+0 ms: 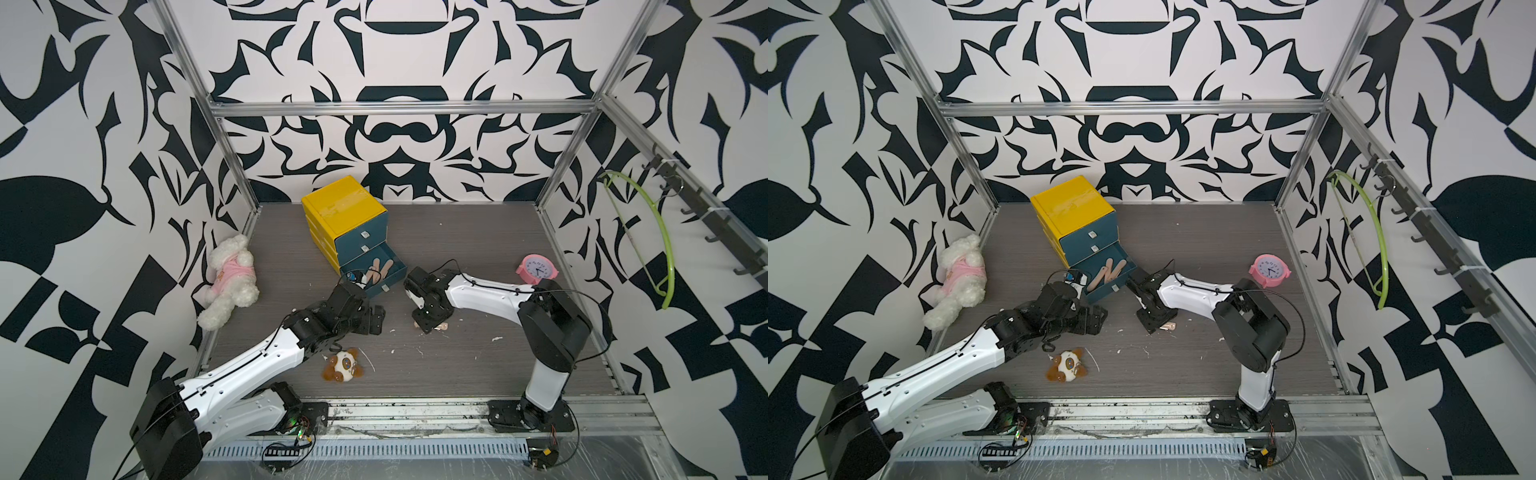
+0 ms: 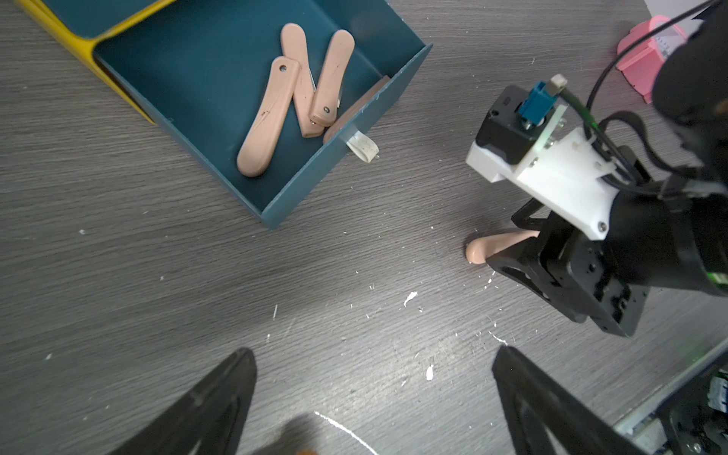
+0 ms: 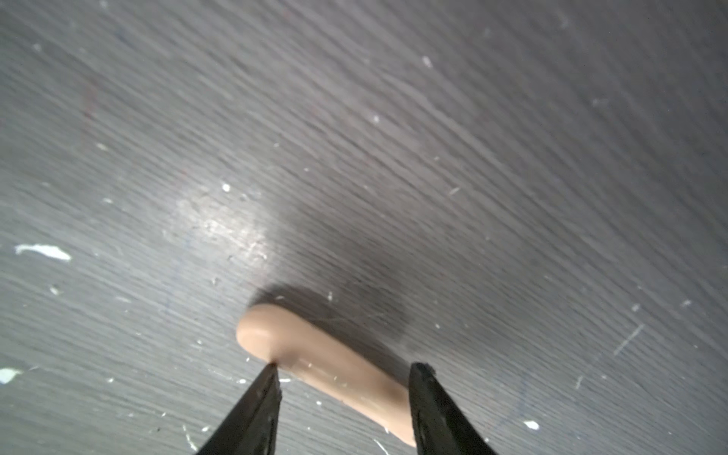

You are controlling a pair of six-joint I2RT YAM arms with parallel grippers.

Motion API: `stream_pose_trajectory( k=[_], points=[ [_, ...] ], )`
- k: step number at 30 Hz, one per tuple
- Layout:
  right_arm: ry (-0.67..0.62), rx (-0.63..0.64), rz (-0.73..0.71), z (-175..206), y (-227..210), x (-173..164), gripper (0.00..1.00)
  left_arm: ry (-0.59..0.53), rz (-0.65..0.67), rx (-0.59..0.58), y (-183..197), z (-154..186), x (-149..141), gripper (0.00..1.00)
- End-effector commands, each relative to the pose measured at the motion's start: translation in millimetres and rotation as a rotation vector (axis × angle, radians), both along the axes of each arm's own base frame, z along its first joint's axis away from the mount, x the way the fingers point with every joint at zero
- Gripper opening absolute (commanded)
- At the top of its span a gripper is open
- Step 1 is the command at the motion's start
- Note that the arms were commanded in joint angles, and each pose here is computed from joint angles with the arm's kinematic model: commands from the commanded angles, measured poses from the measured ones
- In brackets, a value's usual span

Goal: Place the fruit knives into the drawer by color
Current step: Pick up the fruit knife from the center of the board.

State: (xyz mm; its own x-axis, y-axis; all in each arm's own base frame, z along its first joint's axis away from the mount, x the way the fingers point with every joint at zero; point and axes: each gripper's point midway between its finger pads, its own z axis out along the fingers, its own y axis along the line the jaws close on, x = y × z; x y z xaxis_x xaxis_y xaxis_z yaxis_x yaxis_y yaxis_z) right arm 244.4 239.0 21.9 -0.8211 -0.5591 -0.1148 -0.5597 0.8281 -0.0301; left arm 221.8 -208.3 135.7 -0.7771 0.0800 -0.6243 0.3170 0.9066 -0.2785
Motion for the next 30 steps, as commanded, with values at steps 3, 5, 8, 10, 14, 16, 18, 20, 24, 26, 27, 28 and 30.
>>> stream_pose_trajectory(
  k=[3, 5, 8, 10, 14, 16, 18, 20, 24, 26, 27, 28, 30],
  points=[
    [0.019, -0.009, 0.026, -5.5, 5.4, -5.7, 0.49, 0.007, 0.005, 0.027, 5.6, -2.8, -2.0, 0.99],
    [0.016, -0.012, 0.022, -6.1, 4.9, -6.1, 0.46, 0.005, 0.006, 0.029, 6.1, -2.4, -1.8, 0.99],
    [0.004, -0.023, 0.016, -7.1, 3.2, -4.5, 0.42, 0.006, 0.008, 0.029, 6.2, -2.9, -1.7, 0.99],
    [0.000, -0.025, 0.008, -8.3, 3.2, -2.7, 0.39, 0.006, 0.008, 0.029, 6.0, -2.1, -1.2, 0.99],
    [-0.013, -0.024, -0.005, -11.2, 3.5, -0.3, 0.28, 0.009, 0.007, 0.029, 5.4, -2.1, -1.5, 0.99],
    [-0.025, -0.008, -0.008, -10.0, 5.8, 1.7, 0.22, 0.010, 0.007, 0.029, 5.7, -2.5, -1.8, 0.99],
    [-0.049, 0.028, -0.007, -5.5, 11.1, 4.7, 0.17, 0.008, 0.007, 0.029, 6.1, -2.1, -1.9, 0.99],
    [-0.084, 0.080, -0.017, 3.7, 17.9, 9.4, 0.14, 0.002, 0.011, 0.027, 7.5, -1.0, -2.1, 0.99],
    [-0.175, 0.188, -0.038, 34.0, 31.4, 21.4, 0.11, -0.015, 0.031, 0.028, 13.2, 1.9, -2.0, 0.99],
    [-0.232, 0.255, -0.056, 56.9, 38.2, 28.6, 0.09, -0.028, 0.048, 0.027, 17.4, 3.9, -1.9, 0.99],
    [-0.257, 0.289, -0.063, 68.2, 41.9, 31.9, 0.09, -0.033, 0.056, 0.028, 19.7, 4.5, -2.1, 0.99],
    [-0.287, 0.331, -0.075, 82.5, 46.3, 35.6, 0.09, -0.038, 0.067, 0.029, 22.6, 5.0, -1.9, 0.99],
    [-0.340, 0.417, -0.101, 110.5, 56.6, 43.7, 0.08, -0.045, 0.080, 0.030, 26.4, 5.4, -2.8, 0.99]
  ],
)
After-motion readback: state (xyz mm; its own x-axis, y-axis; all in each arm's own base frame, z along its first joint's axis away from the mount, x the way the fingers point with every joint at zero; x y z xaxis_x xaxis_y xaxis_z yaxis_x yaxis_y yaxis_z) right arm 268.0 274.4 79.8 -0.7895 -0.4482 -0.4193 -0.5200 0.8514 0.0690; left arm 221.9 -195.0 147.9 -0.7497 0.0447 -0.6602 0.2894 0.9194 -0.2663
